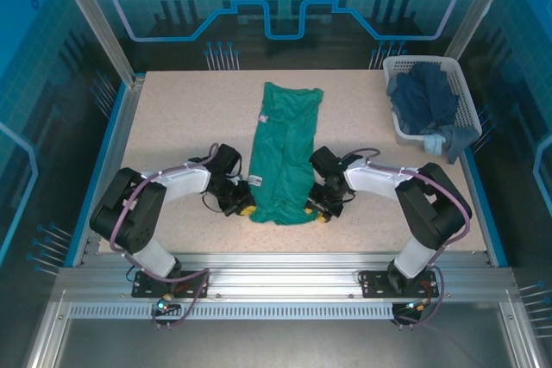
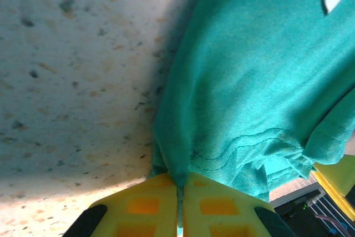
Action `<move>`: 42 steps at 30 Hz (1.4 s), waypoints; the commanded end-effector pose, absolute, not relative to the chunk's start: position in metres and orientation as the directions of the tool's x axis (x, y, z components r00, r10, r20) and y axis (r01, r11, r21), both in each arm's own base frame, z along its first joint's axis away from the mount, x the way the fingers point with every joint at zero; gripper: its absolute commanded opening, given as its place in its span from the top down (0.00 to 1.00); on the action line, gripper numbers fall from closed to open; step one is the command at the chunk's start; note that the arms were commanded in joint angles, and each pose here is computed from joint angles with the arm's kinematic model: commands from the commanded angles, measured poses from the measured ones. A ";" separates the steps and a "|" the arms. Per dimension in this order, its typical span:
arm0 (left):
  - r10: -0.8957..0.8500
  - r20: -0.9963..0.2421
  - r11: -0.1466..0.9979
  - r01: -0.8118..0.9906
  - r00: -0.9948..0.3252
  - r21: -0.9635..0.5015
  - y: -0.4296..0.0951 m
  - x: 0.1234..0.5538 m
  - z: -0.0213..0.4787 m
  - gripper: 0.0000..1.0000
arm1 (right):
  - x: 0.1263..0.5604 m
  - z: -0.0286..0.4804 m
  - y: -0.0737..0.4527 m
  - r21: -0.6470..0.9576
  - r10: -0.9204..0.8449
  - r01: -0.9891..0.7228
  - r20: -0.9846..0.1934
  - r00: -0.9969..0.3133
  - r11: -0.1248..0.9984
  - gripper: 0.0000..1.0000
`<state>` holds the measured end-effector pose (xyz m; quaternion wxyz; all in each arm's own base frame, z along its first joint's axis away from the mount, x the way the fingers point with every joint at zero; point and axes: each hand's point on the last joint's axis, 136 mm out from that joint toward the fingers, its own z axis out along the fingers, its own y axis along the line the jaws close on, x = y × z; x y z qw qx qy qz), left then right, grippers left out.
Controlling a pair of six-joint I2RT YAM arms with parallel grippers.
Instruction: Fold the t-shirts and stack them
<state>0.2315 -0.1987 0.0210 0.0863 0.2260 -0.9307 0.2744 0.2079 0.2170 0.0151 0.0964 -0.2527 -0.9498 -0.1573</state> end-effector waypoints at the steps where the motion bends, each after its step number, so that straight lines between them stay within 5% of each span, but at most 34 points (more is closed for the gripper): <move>1: -0.350 0.289 0.741 -0.452 -0.891 -0.496 -0.209 0.236 0.029 0.90 | 0.220 0.022 0.250 0.350 0.394 0.471 0.271 -0.879 0.810 0.70; 9: -0.350 0.279 0.741 -0.446 -0.894 -0.501 -0.209 0.235 0.034 0.93 | 0.222 0.022 0.251 0.339 0.385 0.461 0.268 -0.883 0.820 0.81; 17: -0.341 0.275 0.752 -0.437 -0.899 -0.494 -0.206 0.230 0.037 0.97 | 0.210 0.017 0.240 0.267 0.366 0.441 0.289 -0.885 0.857 0.81; 23: -0.309 0.286 0.763 -0.416 -0.907 -0.495 -0.204 0.220 0.041 1.00 | 0.200 0.021 0.221 0.219 0.370 0.427 0.258 -0.893 0.877 1.00; 34: -0.143 0.354 0.766 -0.329 -0.924 -0.552 -0.221 0.168 0.058 1.00 | 0.152 0.033 0.206 0.240 0.268 0.357 0.334 -0.904 0.903 1.00; 42: -0.224 0.253 0.714 -0.335 -0.941 -0.615 -0.230 0.195 0.087 1.00 | 0.168 0.057 0.200 0.287 0.310 0.386 0.276 -0.910 0.877 1.00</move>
